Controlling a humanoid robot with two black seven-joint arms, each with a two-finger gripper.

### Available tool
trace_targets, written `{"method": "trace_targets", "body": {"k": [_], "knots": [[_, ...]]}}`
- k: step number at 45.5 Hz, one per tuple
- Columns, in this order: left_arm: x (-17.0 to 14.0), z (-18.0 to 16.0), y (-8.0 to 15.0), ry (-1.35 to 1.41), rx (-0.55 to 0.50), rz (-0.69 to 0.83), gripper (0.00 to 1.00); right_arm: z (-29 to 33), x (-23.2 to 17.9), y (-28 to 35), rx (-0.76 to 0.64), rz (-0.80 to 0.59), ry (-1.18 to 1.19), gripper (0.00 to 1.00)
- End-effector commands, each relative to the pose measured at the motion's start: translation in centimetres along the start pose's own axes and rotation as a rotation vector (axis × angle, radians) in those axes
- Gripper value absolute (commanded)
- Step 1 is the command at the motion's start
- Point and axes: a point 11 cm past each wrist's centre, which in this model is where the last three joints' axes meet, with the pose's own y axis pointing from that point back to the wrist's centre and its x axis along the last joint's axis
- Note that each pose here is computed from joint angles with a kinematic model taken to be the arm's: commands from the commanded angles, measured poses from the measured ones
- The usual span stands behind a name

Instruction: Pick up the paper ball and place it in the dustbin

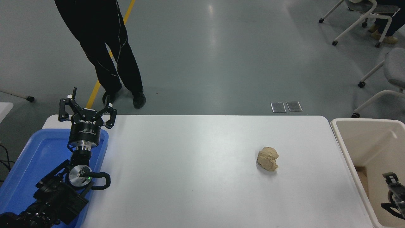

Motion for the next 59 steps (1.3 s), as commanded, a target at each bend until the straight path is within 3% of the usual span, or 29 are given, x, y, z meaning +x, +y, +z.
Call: {"method": "trace_targets", "body": {"k": [1, 37, 52, 59], "knots": [[0.0, -0.1, 0.0, 0.003, 0.001, 0.0, 0.99, -1.4, 0.1, 0.3, 0.025, 0.001, -0.009, 1.0], [-0.1, -0.1, 0.0, 0.002, 0.001, -0.002, 0.99, -4.4, -1.2, 1.0, 0.077, -0.035, 0.001, 1.0], [-0.1, -0.2, 0.0, 0.005, 0.002, -0.003, 0.99, -5.1, 1.3, 1.2, 0.084, -0.046, 0.129, 1.0], [-0.1, -0.2, 0.0, 0.005, 0.002, -0.003, 0.99, -6.6, 0.8, 2.3, 0.106, -0.167, 0.162, 1.0]]}}
